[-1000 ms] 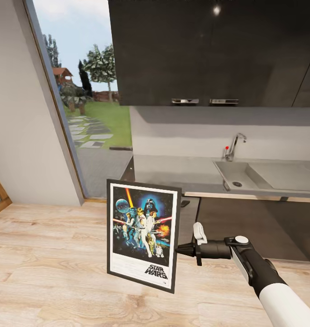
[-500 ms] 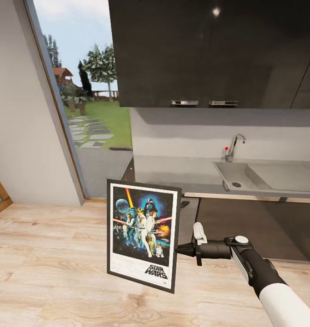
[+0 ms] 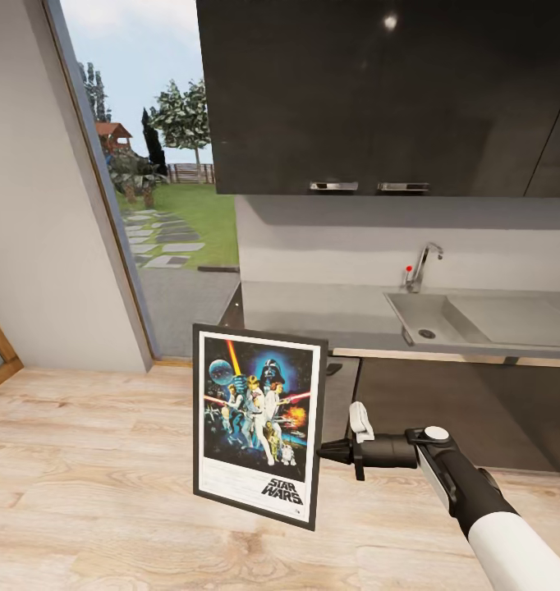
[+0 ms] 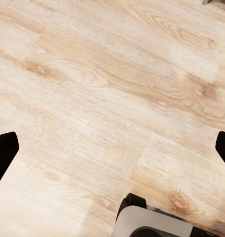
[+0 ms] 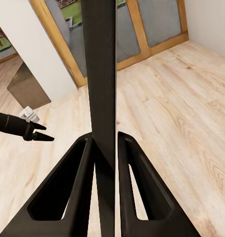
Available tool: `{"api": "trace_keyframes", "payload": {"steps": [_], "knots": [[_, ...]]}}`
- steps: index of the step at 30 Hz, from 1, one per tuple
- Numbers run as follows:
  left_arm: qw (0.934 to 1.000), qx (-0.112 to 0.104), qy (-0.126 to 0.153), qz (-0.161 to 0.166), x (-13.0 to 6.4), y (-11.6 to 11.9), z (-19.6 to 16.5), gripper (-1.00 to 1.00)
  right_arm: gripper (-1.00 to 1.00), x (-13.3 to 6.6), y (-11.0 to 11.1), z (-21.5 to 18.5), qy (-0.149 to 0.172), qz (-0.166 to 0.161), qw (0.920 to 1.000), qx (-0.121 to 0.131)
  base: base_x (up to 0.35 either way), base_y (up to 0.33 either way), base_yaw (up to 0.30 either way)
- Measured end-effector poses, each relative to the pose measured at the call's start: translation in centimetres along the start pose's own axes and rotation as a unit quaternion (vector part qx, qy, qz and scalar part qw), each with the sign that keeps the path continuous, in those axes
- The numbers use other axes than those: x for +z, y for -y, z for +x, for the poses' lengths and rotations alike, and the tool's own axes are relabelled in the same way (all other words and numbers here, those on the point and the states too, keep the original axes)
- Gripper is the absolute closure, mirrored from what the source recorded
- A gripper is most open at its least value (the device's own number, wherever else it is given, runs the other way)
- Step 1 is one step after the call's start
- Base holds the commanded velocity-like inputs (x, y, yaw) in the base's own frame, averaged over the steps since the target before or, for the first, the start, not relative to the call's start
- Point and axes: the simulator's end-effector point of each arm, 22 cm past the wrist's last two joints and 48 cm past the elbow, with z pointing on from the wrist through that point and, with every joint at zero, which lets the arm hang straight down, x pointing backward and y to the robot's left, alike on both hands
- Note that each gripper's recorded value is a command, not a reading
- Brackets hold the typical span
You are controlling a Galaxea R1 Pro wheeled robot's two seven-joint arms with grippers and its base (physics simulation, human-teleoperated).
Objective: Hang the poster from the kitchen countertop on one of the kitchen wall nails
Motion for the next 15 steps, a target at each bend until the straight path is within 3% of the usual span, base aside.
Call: {"api": "trace_keyframes", "payload": {"steps": [8,15], "knots": [[1.0000,0.000,0.000,0.000,0.00,-0.01,-0.03,-1.00,1.00,0.01,-0.01,-0.01,0.000,0.000,1.0000,0.000,0.000,0.000,0.011],[1.0000,0.000,0.002,-0.001,-0.01,-0.13,-0.18,-1.00,1.00,0.01,0.00,-0.04,0.000,0.000,1.0000,0.000,0.000,0.000,0.216]]}}
